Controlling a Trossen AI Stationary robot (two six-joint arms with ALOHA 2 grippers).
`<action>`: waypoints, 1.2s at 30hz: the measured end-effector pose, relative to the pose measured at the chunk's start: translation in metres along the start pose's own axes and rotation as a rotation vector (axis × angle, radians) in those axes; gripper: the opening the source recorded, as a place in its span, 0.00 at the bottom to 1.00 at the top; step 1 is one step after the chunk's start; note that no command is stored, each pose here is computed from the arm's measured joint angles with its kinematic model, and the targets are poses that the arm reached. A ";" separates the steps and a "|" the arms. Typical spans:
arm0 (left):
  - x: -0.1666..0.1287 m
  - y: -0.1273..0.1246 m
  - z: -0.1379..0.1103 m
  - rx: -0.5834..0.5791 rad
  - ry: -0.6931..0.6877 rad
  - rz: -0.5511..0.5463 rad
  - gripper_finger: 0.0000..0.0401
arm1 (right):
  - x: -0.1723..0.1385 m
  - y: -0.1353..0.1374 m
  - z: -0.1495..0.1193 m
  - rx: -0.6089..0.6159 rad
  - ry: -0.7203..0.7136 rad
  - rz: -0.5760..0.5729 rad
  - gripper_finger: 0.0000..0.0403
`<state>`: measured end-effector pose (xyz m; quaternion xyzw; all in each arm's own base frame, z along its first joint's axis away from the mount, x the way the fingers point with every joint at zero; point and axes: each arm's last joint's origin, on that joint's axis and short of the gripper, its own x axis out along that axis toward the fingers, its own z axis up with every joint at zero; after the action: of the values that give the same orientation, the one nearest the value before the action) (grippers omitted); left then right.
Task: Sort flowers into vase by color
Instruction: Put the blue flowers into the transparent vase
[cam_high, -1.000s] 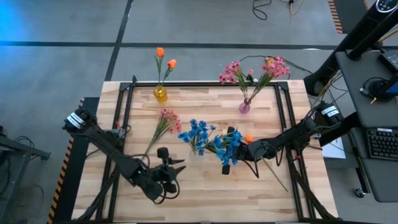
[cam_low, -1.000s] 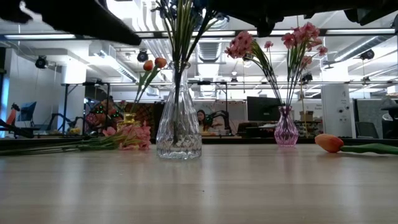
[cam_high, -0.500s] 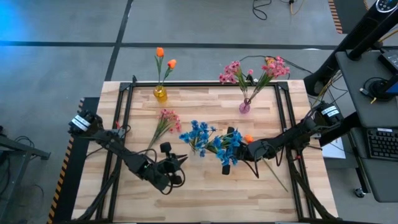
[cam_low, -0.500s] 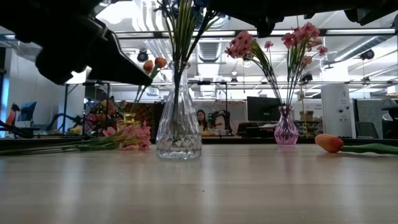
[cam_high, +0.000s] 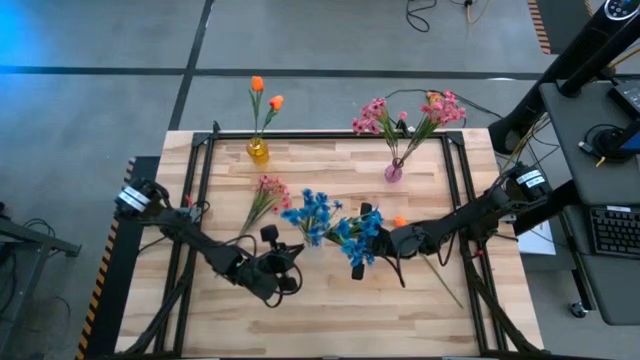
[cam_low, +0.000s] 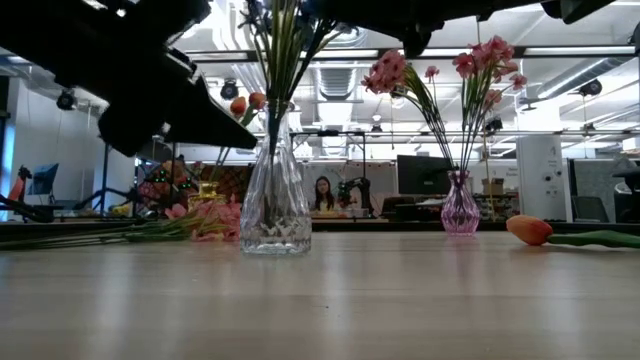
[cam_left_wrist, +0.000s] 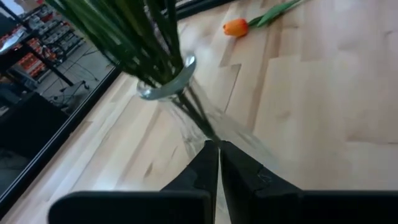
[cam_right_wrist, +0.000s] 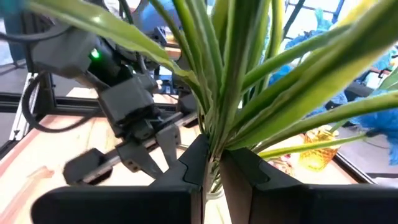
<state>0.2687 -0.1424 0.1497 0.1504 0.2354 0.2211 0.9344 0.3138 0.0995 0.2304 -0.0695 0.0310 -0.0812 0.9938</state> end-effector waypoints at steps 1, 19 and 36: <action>0.001 0.000 -0.001 0.002 0.003 0.002 0.00 | 0.000 0.000 0.000 0.005 0.002 0.000 0.07; 0.008 0.008 0.002 0.029 0.002 0.075 0.00 | 0.000 0.000 0.000 0.009 0.004 0.000 0.07; 0.008 0.009 0.003 0.028 -0.008 0.093 0.00 | 0.001 -0.002 -0.002 0.015 0.022 -0.004 0.07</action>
<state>0.2735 -0.1318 0.1526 0.1752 0.2275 0.2602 0.9219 0.3143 0.0974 0.2281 -0.0613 0.0412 -0.0843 0.9937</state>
